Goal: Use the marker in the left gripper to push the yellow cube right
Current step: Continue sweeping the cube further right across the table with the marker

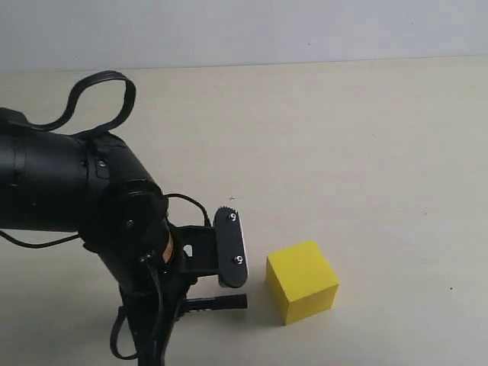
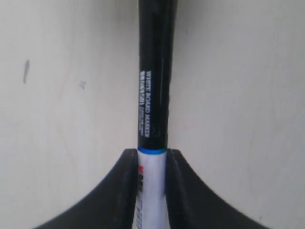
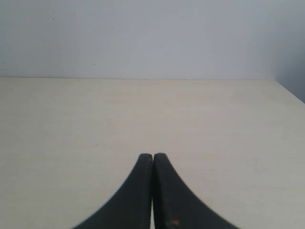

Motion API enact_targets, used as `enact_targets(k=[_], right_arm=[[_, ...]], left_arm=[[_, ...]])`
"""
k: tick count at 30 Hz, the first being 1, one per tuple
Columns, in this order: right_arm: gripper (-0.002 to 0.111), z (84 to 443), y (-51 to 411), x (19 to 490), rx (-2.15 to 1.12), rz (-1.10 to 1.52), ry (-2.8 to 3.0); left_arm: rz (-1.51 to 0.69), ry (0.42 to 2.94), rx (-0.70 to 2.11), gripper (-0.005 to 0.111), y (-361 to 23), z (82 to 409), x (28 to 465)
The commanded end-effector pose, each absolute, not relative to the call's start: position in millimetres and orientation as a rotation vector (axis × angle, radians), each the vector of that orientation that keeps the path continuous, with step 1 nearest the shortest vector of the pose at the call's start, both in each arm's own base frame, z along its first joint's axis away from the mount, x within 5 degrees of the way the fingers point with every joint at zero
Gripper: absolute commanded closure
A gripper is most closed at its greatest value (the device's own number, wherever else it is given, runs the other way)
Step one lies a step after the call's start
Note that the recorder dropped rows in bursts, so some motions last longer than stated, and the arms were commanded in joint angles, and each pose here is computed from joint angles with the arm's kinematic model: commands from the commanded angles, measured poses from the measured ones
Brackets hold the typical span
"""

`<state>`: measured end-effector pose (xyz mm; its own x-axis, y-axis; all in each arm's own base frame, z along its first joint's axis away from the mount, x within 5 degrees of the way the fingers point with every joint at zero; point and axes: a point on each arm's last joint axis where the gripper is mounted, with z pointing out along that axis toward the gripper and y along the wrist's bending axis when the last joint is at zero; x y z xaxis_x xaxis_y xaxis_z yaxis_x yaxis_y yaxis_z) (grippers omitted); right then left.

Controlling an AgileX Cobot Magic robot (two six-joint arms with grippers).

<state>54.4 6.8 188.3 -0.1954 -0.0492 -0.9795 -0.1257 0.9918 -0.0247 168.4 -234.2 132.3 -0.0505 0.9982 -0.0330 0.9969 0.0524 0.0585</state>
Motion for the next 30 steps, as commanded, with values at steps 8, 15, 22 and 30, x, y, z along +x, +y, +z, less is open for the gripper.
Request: enact_targets(k=[8,15,22,30], right_arm=[[0.108,188,7,54,-0.121,0.07,1.762],[0.108,188,7,54,-0.12,0.07,1.759],[0.108,188,7,54,-0.12,0.07,1.762],[0.108,188,7,54,-0.12,0.07,1.762]], left_arm=[[-0.04,2.183,2.038,0.107,-284,128,176],[0.109,2.225,2.173,0.107,-269,127,175],[0.198,2.244,2.023,0.107,-271,128,183],[0.08,2.015,2.019,0.107,-308,139,168]])
